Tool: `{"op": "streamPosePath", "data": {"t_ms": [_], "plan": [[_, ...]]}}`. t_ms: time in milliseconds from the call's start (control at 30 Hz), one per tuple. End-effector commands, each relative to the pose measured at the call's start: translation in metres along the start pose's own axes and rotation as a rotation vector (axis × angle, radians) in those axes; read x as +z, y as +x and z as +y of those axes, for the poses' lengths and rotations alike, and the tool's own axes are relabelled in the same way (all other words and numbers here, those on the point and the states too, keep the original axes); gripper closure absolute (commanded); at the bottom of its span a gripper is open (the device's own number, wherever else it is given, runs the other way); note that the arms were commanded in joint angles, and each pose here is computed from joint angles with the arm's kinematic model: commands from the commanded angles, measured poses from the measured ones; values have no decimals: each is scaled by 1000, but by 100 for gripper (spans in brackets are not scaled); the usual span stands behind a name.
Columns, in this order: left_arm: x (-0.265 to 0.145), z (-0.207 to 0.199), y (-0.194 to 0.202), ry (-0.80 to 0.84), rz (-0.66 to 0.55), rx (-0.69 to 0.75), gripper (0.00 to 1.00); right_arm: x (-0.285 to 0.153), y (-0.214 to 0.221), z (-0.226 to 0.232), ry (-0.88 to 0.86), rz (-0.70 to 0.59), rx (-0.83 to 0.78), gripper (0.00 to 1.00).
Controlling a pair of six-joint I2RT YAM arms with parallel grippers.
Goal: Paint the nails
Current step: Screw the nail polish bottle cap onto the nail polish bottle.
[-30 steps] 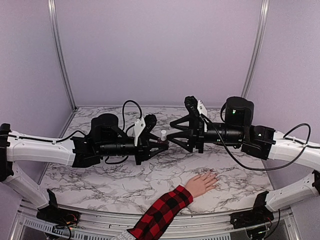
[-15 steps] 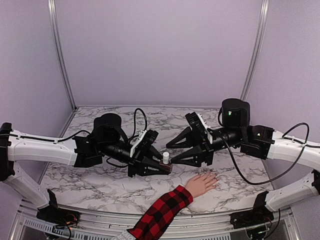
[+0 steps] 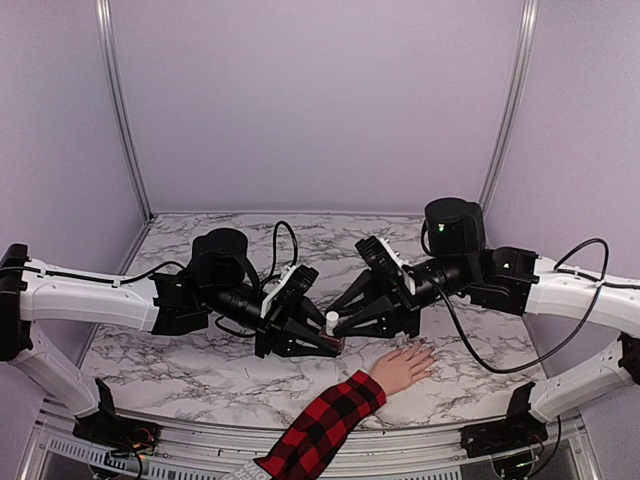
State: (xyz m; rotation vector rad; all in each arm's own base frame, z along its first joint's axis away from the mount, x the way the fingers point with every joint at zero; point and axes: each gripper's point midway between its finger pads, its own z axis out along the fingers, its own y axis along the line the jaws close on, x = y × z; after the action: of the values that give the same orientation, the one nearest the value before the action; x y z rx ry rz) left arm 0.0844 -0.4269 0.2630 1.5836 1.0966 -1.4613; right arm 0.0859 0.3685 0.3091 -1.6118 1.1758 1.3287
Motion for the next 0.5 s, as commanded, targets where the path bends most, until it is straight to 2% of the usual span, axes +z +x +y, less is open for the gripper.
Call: {"op": "streamPosePath", "data": {"t_ms": [0, 300, 467], "plan": [[2, -2, -13, 25, -18, 38, 100, 0, -16, 6, -33, -21, -33, 73], [-1, 4, -16, -13, -18, 53, 100, 0, -12, 4, -16, -4, -21, 86], [-6, 19, -19, -108, -15, 59, 100, 0, -11, 0, 14, 6, -12, 90]]}}
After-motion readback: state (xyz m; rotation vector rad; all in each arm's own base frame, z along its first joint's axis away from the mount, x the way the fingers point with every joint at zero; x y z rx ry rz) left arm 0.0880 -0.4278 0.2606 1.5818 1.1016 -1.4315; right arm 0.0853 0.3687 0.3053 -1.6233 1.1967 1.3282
